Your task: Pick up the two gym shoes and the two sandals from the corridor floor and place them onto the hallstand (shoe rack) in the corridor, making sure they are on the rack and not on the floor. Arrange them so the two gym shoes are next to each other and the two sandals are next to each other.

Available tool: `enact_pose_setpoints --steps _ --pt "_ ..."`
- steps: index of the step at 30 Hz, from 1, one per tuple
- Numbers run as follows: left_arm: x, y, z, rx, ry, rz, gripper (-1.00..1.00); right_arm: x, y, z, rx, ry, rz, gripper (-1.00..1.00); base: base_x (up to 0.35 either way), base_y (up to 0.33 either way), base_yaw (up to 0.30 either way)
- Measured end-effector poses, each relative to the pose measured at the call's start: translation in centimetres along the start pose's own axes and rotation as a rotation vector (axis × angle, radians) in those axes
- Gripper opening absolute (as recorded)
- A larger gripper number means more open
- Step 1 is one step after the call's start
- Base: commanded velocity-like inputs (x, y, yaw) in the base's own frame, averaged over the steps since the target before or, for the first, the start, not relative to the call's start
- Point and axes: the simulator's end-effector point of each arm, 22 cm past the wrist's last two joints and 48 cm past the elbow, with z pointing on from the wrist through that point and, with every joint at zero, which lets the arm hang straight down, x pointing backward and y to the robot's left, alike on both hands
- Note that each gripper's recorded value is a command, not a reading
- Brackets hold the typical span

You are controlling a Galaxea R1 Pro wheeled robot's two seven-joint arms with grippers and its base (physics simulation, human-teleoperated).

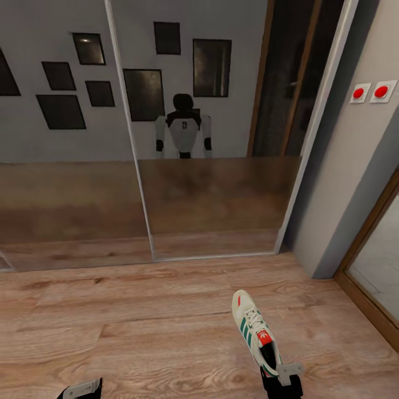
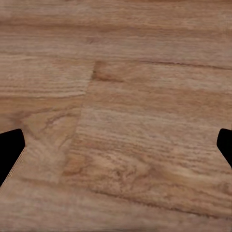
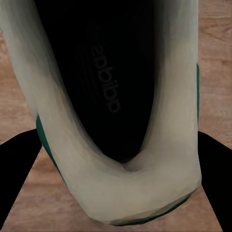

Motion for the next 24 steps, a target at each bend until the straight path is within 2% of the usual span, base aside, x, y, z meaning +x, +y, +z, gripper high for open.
enact_pose_setpoints --steps 24 --pt "-0.52 -0.31 -0.03 0.008 -0.011 0.0 1.0 -0.68 -0.12 -0.04 0.002 -0.014 0.0 -1.0 0.0 0.0 0.258"
